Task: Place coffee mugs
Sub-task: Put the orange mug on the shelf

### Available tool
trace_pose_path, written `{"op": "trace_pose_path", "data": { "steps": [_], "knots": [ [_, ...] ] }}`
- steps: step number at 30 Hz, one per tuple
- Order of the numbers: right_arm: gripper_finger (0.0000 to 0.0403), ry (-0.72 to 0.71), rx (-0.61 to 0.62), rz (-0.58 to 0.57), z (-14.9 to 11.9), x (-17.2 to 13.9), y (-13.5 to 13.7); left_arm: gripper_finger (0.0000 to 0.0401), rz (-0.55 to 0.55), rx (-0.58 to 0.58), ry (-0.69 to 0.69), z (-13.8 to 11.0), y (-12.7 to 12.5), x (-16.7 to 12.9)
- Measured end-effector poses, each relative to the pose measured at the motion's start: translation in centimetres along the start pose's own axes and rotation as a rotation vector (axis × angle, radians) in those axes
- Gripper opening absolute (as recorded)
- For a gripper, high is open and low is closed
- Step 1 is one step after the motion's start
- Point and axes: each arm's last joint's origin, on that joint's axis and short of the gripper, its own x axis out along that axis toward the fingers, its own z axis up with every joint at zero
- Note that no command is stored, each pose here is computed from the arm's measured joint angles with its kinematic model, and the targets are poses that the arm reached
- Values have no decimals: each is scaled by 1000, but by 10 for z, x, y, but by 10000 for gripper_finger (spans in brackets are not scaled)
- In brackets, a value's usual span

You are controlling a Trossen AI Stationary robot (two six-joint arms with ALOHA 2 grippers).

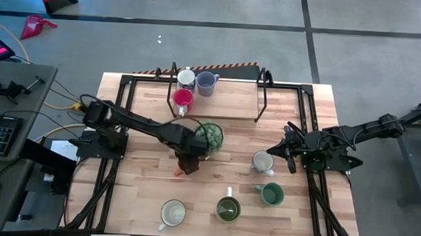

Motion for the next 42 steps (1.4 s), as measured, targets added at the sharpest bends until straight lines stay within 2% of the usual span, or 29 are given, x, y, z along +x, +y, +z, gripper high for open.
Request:
{"op": "trace_pose_path", "data": {
  "steps": [11,16,20,27,33,39,42],
  "knots": [
    [0,-2,-8,0,0,0,0,6,-100,-125,-325,-18,28,-95],
    [0,-10,-1,3,1,0,0,6,-56,-172,-508,-5,53,-130],
    [0,-18,3,7,2,0,1,6,-2,-147,-571,20,72,-146],
    [0,-21,4,8,2,0,1,6,102,-133,-551,80,111,-141],
    [0,-21,4,8,2,0,1,6,137,-157,-456,124,137,-114],
    [0,-21,31,17,2,0,1,6,169,-162,-243,137,150,-78],
    [0,-20,31,20,2,0,1,6,187,-154,-183,137,153,-69]
  ]
}}
